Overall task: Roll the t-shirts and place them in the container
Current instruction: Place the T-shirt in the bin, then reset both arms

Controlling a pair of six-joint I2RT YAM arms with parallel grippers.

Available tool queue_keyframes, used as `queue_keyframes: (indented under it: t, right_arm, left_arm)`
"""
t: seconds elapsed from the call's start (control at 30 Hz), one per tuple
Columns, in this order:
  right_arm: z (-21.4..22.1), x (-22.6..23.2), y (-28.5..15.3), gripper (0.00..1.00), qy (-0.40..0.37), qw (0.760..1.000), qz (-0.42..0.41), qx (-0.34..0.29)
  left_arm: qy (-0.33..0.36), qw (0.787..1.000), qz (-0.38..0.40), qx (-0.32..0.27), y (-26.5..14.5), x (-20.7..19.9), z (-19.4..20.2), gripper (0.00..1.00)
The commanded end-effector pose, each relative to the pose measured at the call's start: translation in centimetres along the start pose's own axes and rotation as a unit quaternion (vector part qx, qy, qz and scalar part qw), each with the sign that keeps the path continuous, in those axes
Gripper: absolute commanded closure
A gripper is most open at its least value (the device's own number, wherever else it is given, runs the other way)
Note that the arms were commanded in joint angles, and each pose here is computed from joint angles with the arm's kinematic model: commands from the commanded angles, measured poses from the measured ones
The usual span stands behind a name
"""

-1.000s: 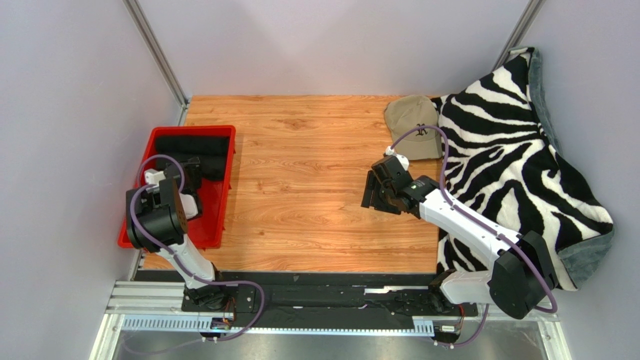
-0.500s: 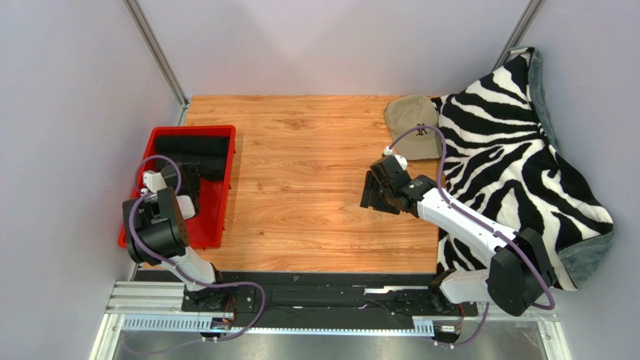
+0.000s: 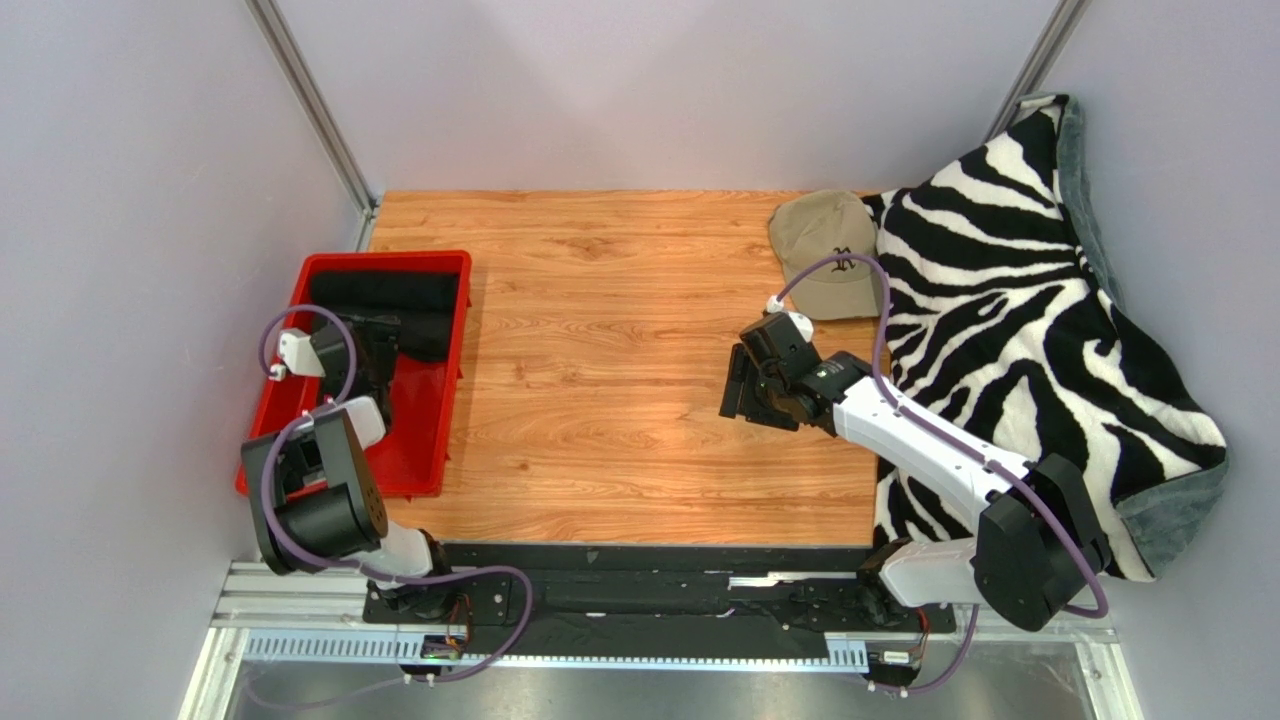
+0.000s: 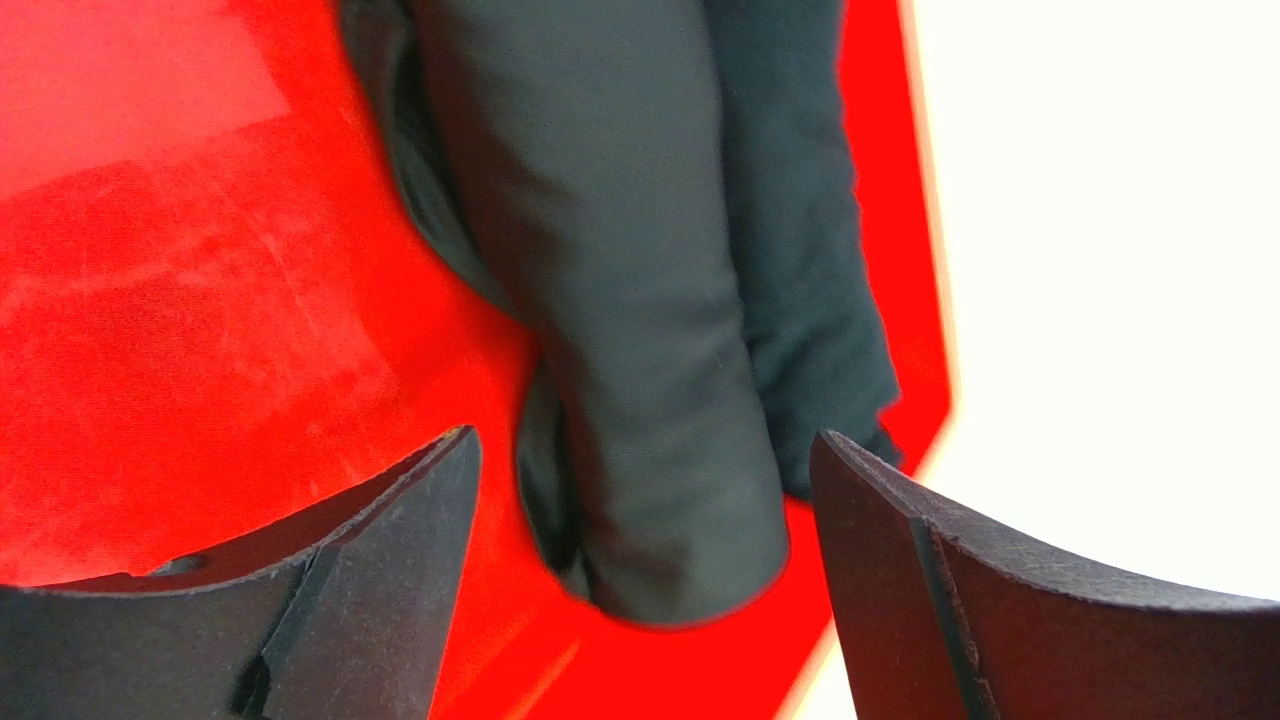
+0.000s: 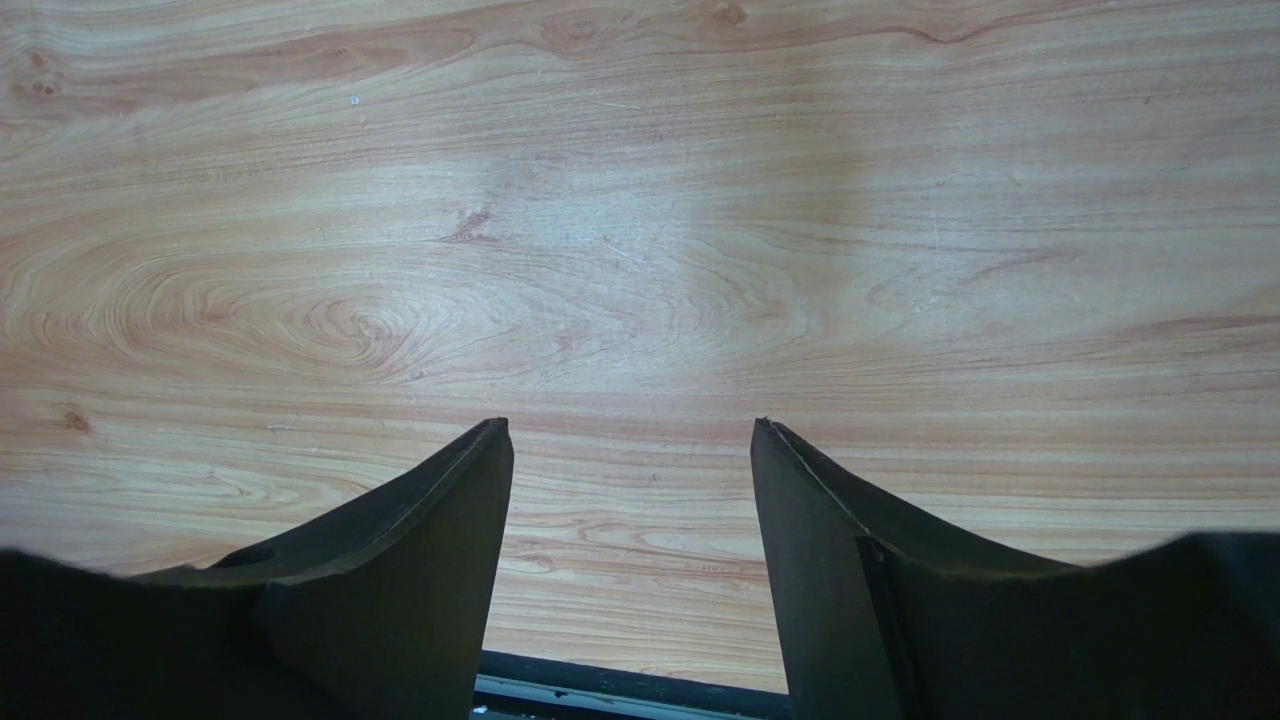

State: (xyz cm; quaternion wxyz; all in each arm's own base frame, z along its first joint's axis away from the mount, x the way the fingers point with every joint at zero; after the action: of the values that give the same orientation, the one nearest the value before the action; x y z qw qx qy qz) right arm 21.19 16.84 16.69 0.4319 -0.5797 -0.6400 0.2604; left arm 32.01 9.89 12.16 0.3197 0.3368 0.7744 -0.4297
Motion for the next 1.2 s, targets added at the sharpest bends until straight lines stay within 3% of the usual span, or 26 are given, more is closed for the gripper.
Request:
queue_keyframes:
  t: [0.0,0.2,0.4,0.77,0.9,1.03,1.13,1.17]
  right_arm:
    - [-1.1,0.9,-0.4,0.36,0.009,0.999,-0.026,-0.021]
    - [-1.9,1.5,-0.8,0.37,0.018,0.999,-0.034,-0.03]
    - [-2.8,2.2,-1.2,0.36,0.042,0.998,-0.031,-0.038]
    - [-4.8,1.6,-4.2,0.37,0.044,0.992,-0.026,-0.119]
    - [-5.2,1.0,-5.4,0.36,0.038,0.989,-0.011,-0.144]
    - [-4.9,0.3,-6.5,0.36,0.045,0.986,-0.008,-0.158]
    - [-4.6,-0.6,-7.0,0.36,0.055,0.984,0.012,-0.166]
    - [-4.5,-0.8,-7.2,0.25,0.053,0.984,0.016,-0.167]
  left_arm:
    - [0.05,0.998,0.035,0.009,-2.3,-2.4,-1.3,0.12]
    - [0.11,0.991,0.048,0.062,-6.3,-3.3,-0.4,0.12]
    - [0.204,0.964,0.094,0.14,-11.4,-5.3,3.5,0.11]
    - [0.397,0.862,0.178,0.259,-21.2,-7.3,13.6,0.07]
    - [0.449,0.809,0.219,0.31,-25.1,-7.6,17.4,0.03]
    - [0.512,0.758,0.241,0.324,-27.4,-7.8,19.4,0.01]
    - [0.51,0.757,0.236,0.333,-27.9,-8.0,19.3,0.01]
    - [0.51,0.757,0.236,0.333,-28.0,-7.9,19.2,0.01]
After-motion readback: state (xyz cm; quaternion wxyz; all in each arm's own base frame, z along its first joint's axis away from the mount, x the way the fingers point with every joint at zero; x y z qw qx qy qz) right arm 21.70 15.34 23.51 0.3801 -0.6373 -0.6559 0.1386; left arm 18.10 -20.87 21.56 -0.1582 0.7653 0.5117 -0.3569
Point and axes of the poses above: each gripper's point midway between its finger pads, its own y axis out along the fingers, its own x axis along the line the jaws close on, z = x × y, the point moved 8 cm from there along -y, back along the fingers, and after that the axes turned 3 degrees about -y, right-handed, at the moved point
